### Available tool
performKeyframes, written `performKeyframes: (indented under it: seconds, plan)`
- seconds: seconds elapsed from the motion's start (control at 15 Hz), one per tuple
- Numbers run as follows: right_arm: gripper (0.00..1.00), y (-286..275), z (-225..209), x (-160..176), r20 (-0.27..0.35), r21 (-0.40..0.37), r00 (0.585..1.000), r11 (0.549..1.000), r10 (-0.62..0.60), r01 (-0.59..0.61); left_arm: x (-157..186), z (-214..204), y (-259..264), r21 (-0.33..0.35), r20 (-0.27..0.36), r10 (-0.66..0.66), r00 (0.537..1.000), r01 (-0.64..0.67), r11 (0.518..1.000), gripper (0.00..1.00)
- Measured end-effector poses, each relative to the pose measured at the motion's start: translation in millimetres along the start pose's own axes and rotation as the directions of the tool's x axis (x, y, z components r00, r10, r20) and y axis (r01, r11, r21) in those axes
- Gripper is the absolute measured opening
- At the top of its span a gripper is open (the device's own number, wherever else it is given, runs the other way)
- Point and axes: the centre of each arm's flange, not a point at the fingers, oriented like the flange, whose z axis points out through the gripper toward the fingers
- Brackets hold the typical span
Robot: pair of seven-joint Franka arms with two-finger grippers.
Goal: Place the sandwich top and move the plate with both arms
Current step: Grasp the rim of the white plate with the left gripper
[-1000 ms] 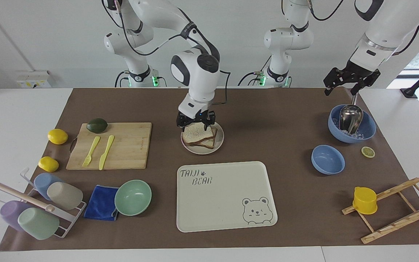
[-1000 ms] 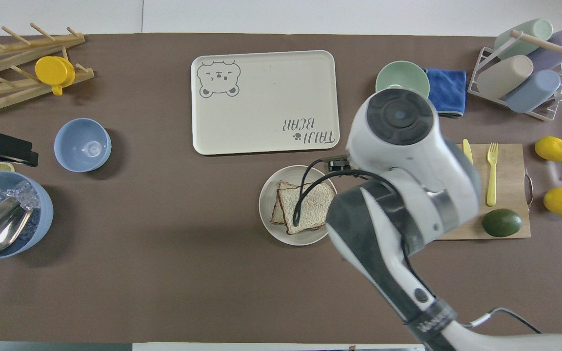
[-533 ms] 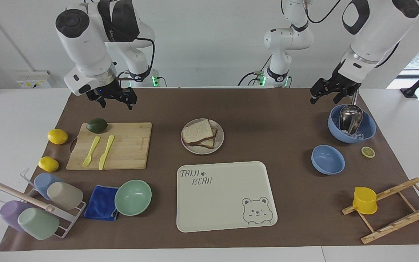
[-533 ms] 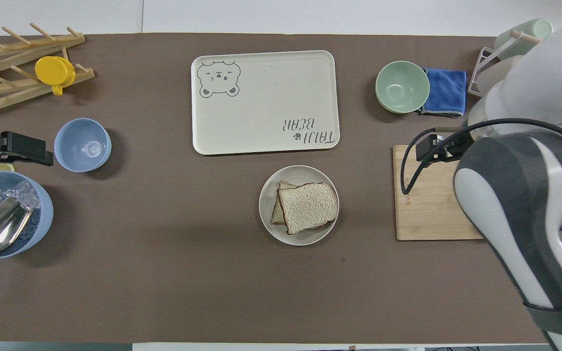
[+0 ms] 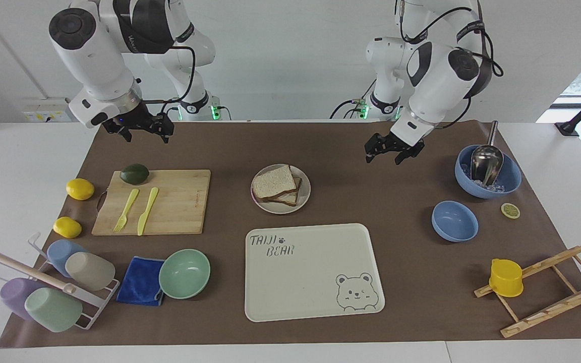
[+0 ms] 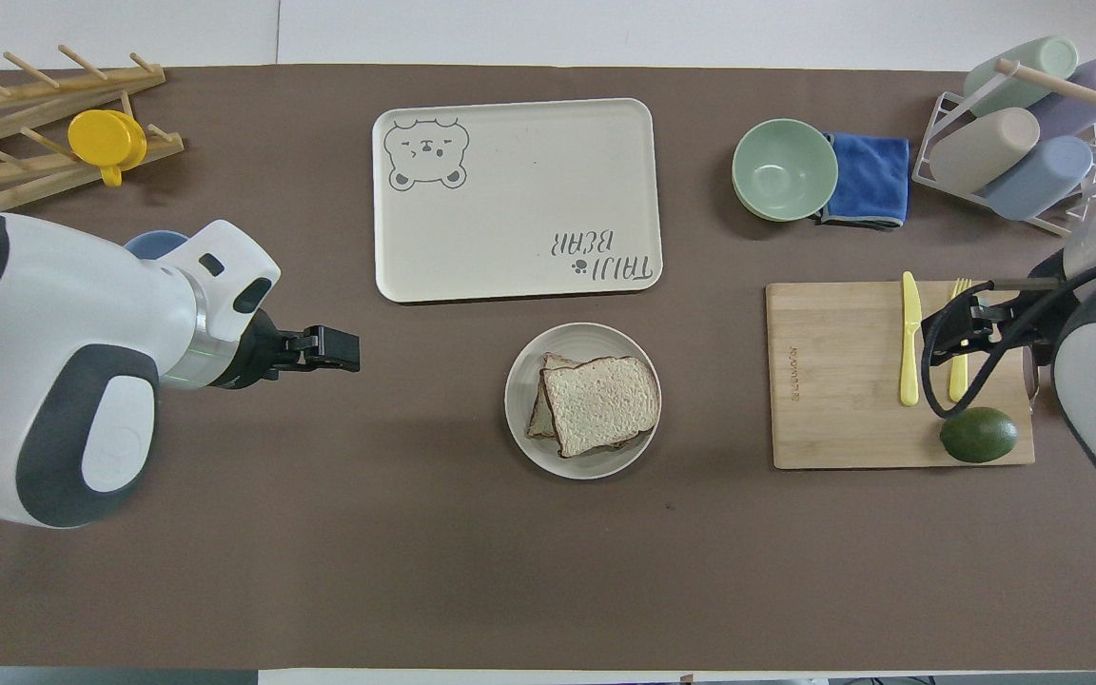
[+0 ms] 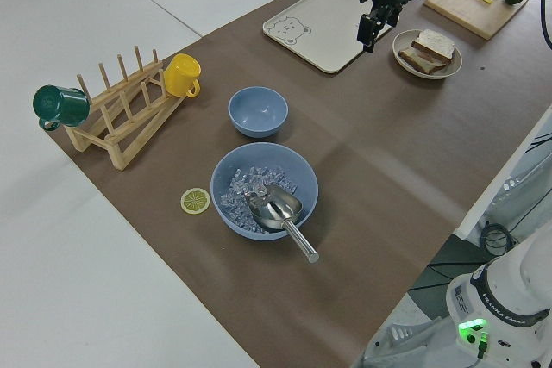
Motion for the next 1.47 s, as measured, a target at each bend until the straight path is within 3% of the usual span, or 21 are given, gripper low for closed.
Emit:
performKeyframes:
  seconds: [0.27, 0.6, 1.07, 1.4, 1.47]
  plan:
    - [1.0, 4, 0, 1, -0.011, 0.003, 1.0, 1.0, 0.007, -0.007, 6, 58, 38, -0.037, 0.003, -0.005, 1.0, 0.005, 0.999, 1.0]
    - [1.0, 25, -1, 1, -0.013, 0.011, 1.0, 1.0, 0.005, -0.005, 5, 128, 78, -0.026, 0.002, 0.046, 0.999, -0.046, 0.999, 1.0]
    - [1.0, 41, -5, -4, -0.007, 0.019, 1.0, 1.0, 0.005, -0.005, -7, 164, 98, -0.008, 0.043, 0.137, 0.99, -0.137, 0.991, 0.97]
    - [1.0, 44, -9, -5, -0.014, 0.022, 1.0, 1.0, 0.001, -0.001, -9, 183, 105, -0.016, 0.035, 0.137, 0.99, -0.136, 0.991, 0.82]
    - [1.0, 43, -13, -5, -0.023, 0.022, 1.0, 1.0, 0.0, 0.001, -8, 184, 105, -0.021, 0.032, 0.132, 0.991, -0.131, 0.991, 0.75]
